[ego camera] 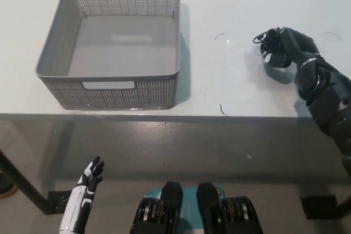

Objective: Use the right hand to pick up a webcam and put it into a container on the left side

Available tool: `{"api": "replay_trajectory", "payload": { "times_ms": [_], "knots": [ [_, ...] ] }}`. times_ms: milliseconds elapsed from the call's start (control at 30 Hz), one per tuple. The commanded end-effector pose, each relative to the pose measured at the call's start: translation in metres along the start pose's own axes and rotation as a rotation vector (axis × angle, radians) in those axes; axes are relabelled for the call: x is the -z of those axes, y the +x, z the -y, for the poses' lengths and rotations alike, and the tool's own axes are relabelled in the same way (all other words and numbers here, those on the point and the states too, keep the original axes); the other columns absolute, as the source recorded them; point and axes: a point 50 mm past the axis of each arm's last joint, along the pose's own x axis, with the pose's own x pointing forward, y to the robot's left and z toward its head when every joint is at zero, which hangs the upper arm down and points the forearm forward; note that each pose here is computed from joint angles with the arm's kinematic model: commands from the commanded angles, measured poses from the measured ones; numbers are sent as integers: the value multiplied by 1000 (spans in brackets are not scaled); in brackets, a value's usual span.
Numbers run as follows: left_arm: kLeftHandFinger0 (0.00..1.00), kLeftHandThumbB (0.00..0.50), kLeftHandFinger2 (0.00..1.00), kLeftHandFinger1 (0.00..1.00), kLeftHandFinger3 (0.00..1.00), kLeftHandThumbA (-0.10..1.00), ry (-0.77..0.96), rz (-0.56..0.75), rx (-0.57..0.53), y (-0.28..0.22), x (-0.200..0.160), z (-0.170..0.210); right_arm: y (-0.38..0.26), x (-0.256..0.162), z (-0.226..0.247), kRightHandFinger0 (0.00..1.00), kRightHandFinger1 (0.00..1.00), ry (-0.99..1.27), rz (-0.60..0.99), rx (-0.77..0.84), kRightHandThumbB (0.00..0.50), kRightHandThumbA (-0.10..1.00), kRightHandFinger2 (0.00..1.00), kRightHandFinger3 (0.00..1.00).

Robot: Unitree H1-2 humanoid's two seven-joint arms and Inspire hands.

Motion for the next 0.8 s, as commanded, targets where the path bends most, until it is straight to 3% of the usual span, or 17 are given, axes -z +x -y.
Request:
{"api": "replay_trajectory", "payload": {
  "times_ms": [0,133,167,233,333,433,500,533,567,633,767],
  "knots": [
    [1000,0,1000,1000,1000,1000,17,50,-23,4,-8,-9,11,-26,55,0,394,67,105,180,166,-100,779,795],
    [1000,0,1000,1000,1000,1000,11,47,-21,6,-9,-9,15,-42,90,0,345,95,164,276,158,-100,758,742],
    [1000,0,1000,1000,1000,1000,12,47,-21,7,-9,-9,16,-48,101,0,337,101,178,293,137,-100,771,762],
    [1000,0,1000,1000,1000,1000,2,46,-19,6,-9,-9,17,-59,120,0,320,106,217,321,152,-100,758,725],
    [1000,0,1000,1000,1000,1000,7,43,-15,5,-9,-9,17,-77,142,0,353,130,257,354,187,-100,767,784],
    [1000,0,1000,1000,1000,1000,6,42,-17,5,-7,-8,15,-109,165,0,370,146,331,397,186,-100,793,839],
    [1000,0,1000,1000,1000,1000,11,44,-14,5,-7,-9,14,-117,170,0,364,154,356,400,177,-100,787,835],
    [1000,0,1000,1000,1000,1000,10,44,-12,5,-8,-8,11,-133,174,0,309,163,394,402,175,-100,708,793],
    [1000,0,1000,1000,1000,1000,8,43,-11,4,-8,-8,10,-139,175,0,306,166,405,401,175,-100,705,793],
    [1000,0,1000,1000,1000,1000,9,43,-9,4,-8,-8,5,-164,175,0,335,167,468,405,189,-100,762,872],
    [1000,0,1000,1000,1000,1000,17,48,-2,3,-9,-7,-4,-203,171,0,389,198,529,387,189,-100,775,878]
  ]
}}
